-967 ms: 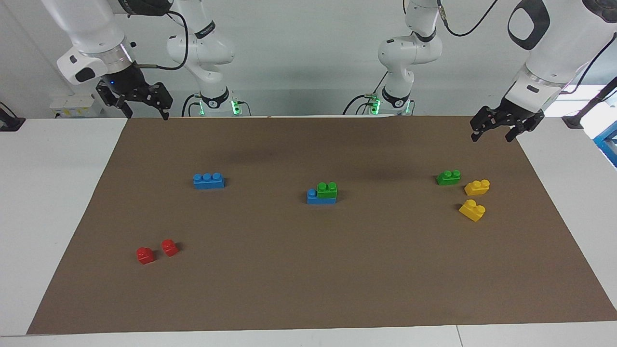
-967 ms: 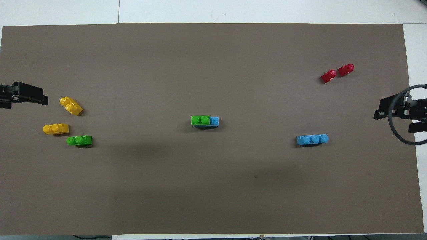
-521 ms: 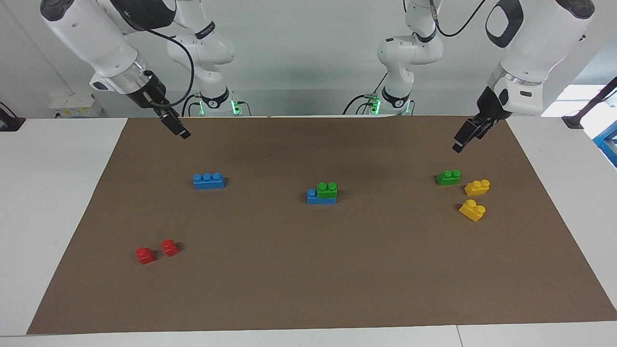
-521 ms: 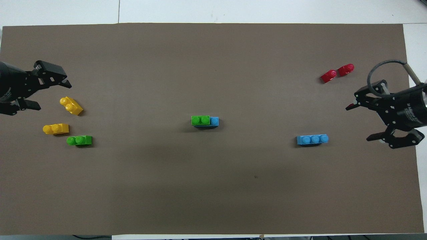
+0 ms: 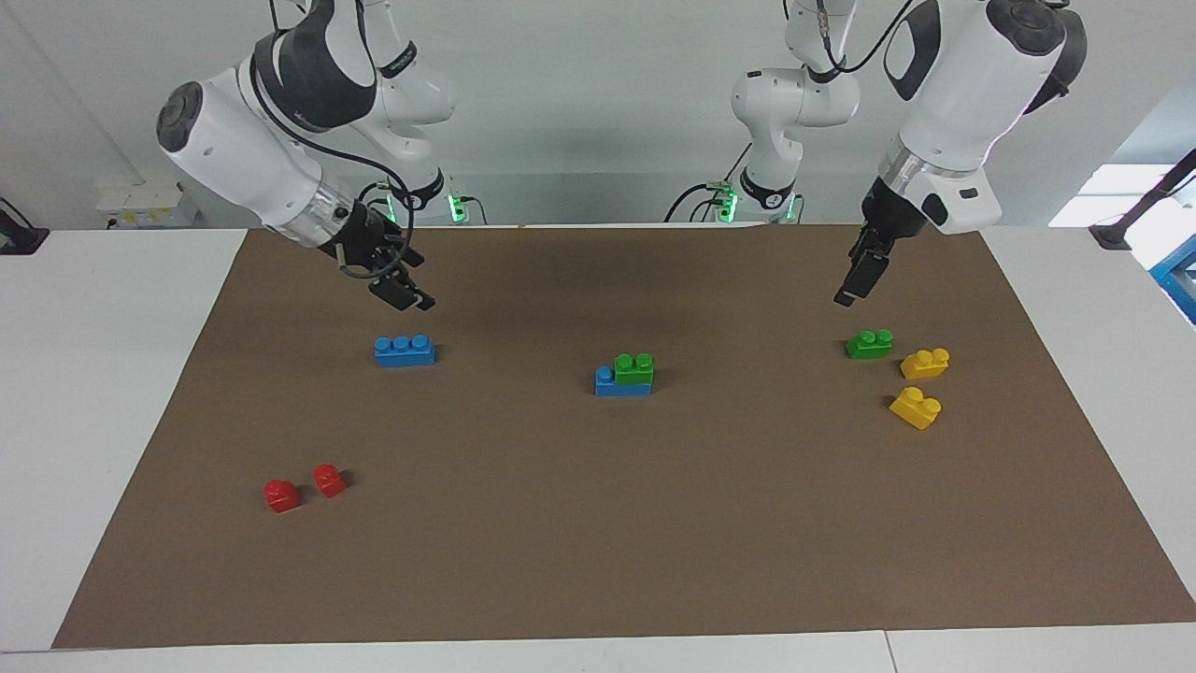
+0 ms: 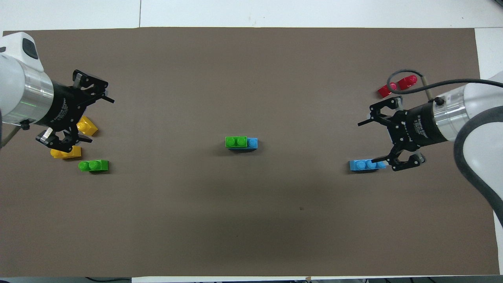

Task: Remove green block with left arm and hold with right
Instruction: 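Move the left gripper while the right gripper moves toward the joined bricks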

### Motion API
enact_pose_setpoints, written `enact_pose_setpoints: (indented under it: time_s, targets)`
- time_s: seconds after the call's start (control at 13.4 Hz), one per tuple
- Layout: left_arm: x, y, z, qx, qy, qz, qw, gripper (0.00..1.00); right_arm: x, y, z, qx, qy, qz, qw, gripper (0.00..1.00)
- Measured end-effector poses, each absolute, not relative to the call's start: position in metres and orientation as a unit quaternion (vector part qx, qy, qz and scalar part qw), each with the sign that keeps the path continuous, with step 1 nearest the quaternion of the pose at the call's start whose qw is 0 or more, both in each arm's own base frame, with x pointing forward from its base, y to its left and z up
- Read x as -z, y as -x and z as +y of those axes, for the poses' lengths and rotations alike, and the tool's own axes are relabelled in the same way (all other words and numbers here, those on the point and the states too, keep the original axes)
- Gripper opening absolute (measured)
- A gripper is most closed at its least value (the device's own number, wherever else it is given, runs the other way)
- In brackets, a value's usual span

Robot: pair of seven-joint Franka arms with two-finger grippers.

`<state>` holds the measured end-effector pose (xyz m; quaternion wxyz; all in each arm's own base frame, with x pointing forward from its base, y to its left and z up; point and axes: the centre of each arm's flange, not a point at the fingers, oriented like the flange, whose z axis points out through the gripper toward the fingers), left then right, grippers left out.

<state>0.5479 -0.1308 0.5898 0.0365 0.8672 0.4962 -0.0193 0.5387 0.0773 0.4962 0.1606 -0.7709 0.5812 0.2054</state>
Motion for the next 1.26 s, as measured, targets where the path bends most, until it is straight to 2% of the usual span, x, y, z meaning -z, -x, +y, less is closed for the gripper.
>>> enact_pose_setpoints:
  time_s: [0.45,0.97,1.26]
  targets:
    - [-0.573,-0.521,-0.195,0.019,-0.829,0.558,0.038,1.0,-0.439,-0.558,0.128,-0.249,0.713,0.635,0.165,0.9]
    - [-0.546,-0.493,-0.263,0.019,-0.782,0.621,0.049,1.0,-0.395,-0.561,0.17,-0.227,0.707,0.645,0.18,0.9]
    - [-0.507,-0.493,-0.307,0.022,-0.746,0.663,0.057,1.0,-0.375,-0.561,0.19,-0.219,0.701,0.651,0.191,0.9]
